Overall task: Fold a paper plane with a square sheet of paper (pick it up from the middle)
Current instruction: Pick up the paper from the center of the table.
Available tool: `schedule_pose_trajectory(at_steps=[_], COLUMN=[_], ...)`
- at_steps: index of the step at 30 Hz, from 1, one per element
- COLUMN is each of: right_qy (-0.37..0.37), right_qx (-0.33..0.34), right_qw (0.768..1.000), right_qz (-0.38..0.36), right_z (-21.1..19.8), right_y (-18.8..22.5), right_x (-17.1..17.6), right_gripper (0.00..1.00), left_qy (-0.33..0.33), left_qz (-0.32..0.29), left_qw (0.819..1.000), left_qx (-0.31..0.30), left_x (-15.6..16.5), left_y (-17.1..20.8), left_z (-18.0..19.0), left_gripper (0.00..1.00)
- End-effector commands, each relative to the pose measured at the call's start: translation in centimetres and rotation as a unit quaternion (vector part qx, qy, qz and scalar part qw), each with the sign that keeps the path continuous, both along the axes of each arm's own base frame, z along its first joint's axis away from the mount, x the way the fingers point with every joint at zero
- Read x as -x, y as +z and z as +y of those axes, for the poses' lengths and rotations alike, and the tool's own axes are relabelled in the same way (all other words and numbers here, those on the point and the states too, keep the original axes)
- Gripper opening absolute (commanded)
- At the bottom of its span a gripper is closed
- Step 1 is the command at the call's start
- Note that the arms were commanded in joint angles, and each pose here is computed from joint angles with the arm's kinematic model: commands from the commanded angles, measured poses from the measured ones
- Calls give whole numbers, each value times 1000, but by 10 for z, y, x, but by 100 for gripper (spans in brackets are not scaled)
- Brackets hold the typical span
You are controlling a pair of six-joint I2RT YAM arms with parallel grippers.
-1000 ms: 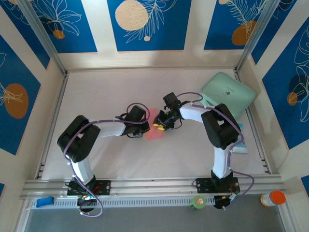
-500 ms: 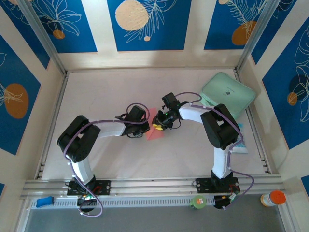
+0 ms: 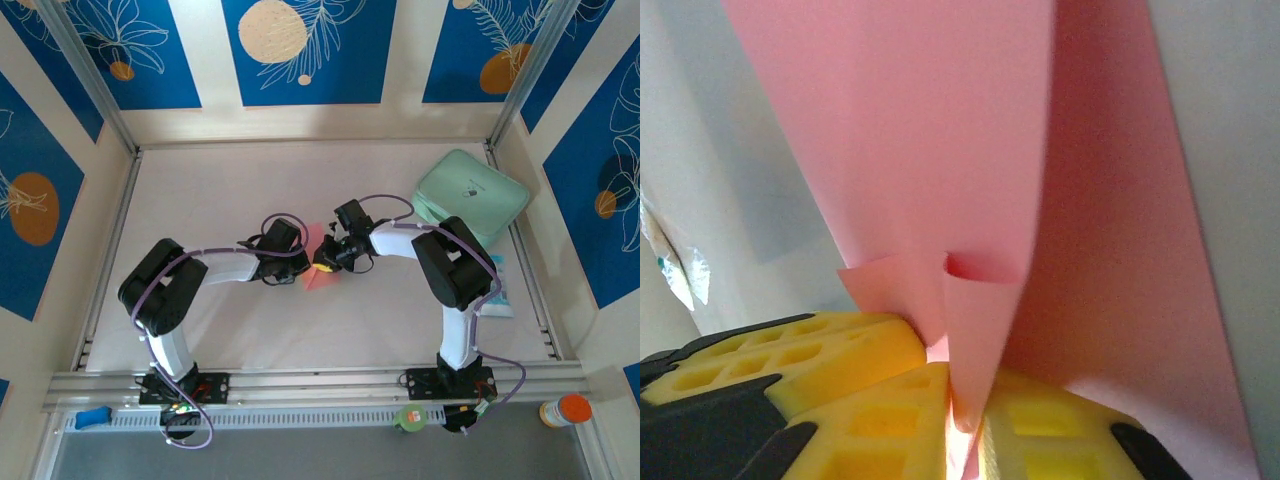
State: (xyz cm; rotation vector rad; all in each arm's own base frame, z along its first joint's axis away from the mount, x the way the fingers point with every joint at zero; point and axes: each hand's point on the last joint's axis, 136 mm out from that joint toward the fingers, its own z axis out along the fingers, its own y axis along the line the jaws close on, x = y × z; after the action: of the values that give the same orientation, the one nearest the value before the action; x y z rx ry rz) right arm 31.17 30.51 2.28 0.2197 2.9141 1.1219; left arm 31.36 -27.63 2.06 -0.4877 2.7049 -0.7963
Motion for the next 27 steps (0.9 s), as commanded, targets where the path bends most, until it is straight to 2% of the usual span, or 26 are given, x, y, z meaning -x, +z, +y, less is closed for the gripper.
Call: schedule_pose_trajectory(at_steps=[1,4,7,12,16,21,24,27], right_qy=[16,18,18,21,22,18,21,25], right_qx=[-14,-17,-21,-57,-104,-187,-231,-261], right_qw=[1000,999,998,990,981,968,960,953], right_qz=[-21,-38,-65,-126,-162,-167,-159,-150], right_z=[5,5,2,-3,-9,-14,-14,-12], right_y=[6,11,20,54,91,136,155,168], right_x=[0,-3,-9,-20,-27,-32,-30,-28], right_gripper=[10,7,4,4,3,3,3,4], left_qy=[8,10,25,54,32,-29,-44,-58], left_qz=[33,24,10,-18,-56,-131,-163,-187], left_qw=[999,1000,1000,996,991,970,954,939], left_qx=[-18,-6,9,64,118,201,247,283], left_x=[14,11,7,2,1,1,0,-1], left_y=[-12,0,17,46,76,127,152,172], left_z=[15,17,28,49,47,22,9,-2], left_gripper=[8,11,20,42,55,82,92,97])
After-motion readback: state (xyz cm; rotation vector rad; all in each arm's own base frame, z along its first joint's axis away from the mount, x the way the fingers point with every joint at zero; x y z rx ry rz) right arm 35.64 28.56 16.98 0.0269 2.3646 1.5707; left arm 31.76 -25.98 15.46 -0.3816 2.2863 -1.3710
